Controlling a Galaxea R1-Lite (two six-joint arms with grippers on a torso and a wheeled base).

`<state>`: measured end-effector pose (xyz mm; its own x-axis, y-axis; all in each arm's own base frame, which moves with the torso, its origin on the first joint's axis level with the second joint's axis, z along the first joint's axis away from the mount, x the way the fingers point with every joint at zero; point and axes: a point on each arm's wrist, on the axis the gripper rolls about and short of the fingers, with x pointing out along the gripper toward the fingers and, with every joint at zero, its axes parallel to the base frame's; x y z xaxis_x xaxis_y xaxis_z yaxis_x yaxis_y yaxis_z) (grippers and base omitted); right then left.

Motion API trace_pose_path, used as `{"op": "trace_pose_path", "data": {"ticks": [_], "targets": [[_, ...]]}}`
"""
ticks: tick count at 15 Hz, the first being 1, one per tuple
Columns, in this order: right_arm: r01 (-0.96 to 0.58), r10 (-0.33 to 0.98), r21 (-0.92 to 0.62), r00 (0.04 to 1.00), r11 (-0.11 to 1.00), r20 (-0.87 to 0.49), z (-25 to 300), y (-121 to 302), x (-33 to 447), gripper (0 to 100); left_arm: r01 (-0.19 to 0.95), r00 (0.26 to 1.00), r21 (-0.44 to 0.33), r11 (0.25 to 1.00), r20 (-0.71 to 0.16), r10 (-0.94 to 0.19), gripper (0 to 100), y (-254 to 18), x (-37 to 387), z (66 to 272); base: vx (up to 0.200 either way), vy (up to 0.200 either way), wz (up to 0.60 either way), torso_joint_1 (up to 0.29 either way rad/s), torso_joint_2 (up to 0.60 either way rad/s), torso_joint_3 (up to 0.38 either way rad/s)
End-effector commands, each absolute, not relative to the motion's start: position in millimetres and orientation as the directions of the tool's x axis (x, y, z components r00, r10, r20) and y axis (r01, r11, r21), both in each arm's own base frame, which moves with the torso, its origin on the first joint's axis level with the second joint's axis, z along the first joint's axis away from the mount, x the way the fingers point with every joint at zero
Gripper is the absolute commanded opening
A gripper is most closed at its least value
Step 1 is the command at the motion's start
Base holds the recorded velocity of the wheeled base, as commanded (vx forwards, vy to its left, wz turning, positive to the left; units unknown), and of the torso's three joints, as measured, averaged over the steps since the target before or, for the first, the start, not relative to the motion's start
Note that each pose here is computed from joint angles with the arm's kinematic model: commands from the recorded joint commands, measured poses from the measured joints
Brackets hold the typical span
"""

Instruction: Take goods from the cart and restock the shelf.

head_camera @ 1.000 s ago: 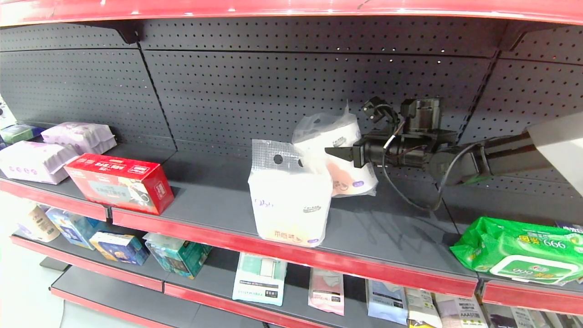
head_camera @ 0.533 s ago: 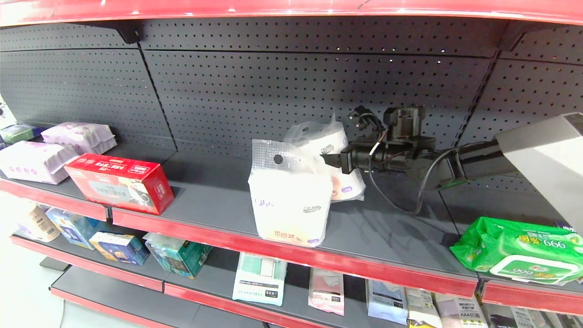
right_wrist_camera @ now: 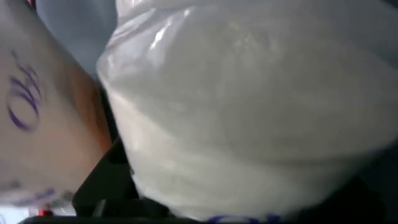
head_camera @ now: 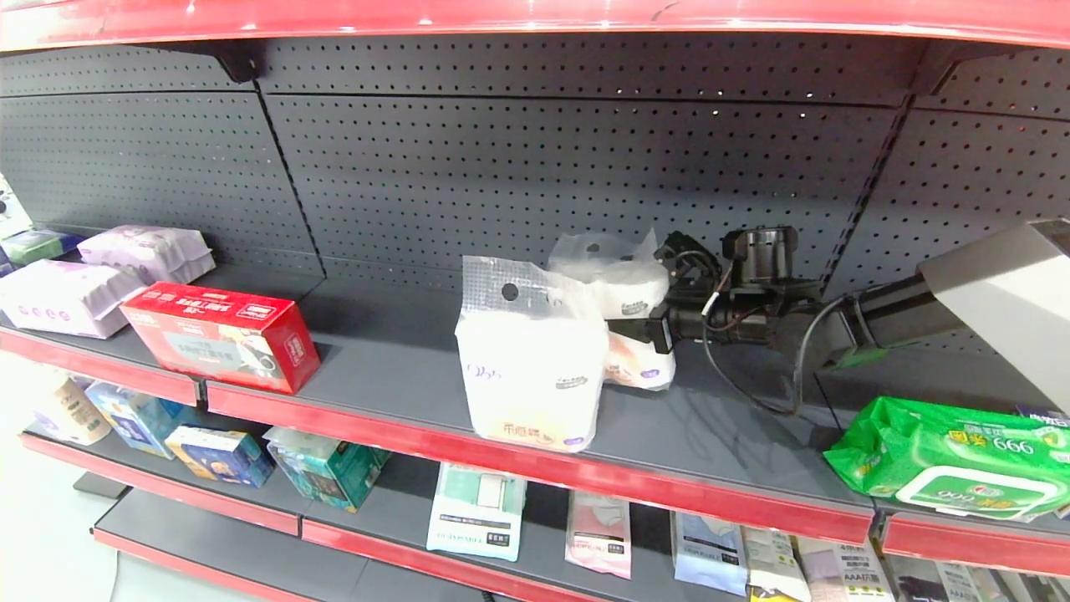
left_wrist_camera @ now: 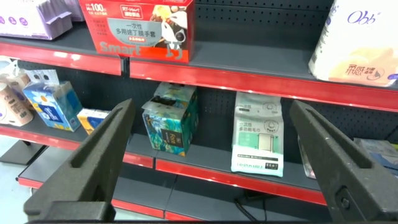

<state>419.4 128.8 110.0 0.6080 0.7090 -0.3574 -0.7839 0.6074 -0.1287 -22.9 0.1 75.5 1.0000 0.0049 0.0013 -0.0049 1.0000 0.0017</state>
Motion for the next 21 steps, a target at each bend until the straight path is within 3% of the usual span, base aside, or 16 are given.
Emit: {"op": "trace_pose_path", "data": {"ticks": [1,16,21], "targets": [[-0.781,0.690,-0.156,0.612,0.605,-0.386,106.0,113.0,410.8,0,-0.003,1.000,0.002,1.000,0.000,0.003,100,0.2,-22.8,75.5,0.000,0.000,0.00,0.000,0.00,0.000],[-0.776,0.648,-0.195,0.615,0.601,-0.450,78.3,80.2,410.2,0,-0.005,1.000,0.002,1.000,0.000,0.005,100,0.2,-22.8,75.5,0.000,0.000,0.00,0.000,0.00,0.000],[-0.791,0.681,-0.194,0.602,0.580,-0.417,81.5,103.2,422.4,0,-0.005,1.000,0.002,1.000,0.000,0.005,100,0.2,-22.8,75.5,0.000,0.000,0.00,0.000,0.00,0.000]]}}
